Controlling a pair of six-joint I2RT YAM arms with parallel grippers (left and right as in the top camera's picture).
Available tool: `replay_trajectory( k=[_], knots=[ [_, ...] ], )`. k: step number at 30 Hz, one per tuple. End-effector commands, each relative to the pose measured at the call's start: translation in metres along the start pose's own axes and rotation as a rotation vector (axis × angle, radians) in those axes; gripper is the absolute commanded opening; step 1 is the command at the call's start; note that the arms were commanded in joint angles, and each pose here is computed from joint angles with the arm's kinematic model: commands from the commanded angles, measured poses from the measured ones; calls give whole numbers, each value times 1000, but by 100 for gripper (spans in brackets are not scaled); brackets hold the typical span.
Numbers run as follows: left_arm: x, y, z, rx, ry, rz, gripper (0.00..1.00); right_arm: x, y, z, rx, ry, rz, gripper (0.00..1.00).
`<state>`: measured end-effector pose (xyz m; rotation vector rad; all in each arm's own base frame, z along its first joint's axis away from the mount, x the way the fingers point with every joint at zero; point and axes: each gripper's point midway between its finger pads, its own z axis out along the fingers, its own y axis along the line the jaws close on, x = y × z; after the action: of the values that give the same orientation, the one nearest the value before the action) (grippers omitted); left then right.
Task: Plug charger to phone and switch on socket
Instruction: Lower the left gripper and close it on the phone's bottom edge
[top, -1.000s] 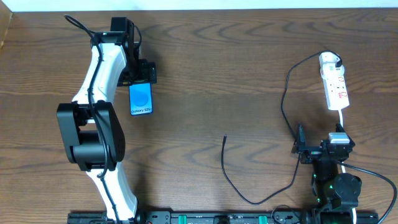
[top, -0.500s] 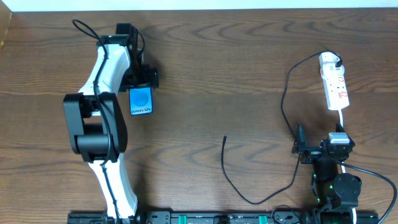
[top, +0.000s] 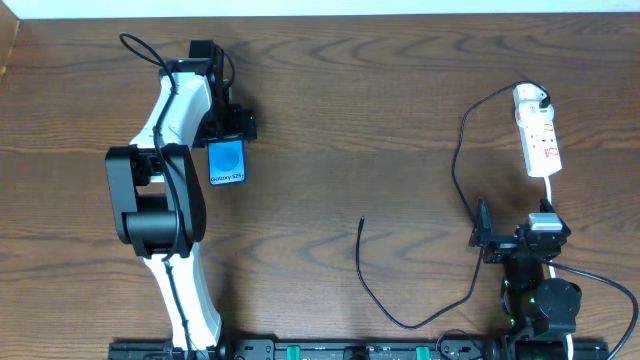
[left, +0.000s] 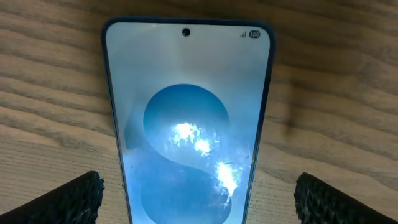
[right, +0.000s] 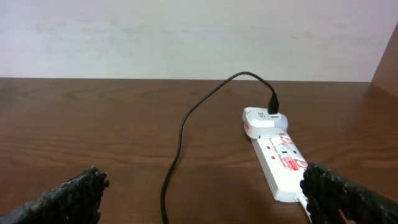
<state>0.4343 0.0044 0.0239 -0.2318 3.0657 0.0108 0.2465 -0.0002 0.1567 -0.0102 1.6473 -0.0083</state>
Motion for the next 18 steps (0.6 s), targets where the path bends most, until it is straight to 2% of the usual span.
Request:
replay_trajectory(
  k=[1, 18],
  knots=[
    [3, 3, 7, -7, 21, -19, 98, 0, 2, 0, -10, -1, -12, 99],
    [1, 16, 21, -38, 31, -46, 98, 0, 2, 0, -10, -1, -12, 99]
  ],
)
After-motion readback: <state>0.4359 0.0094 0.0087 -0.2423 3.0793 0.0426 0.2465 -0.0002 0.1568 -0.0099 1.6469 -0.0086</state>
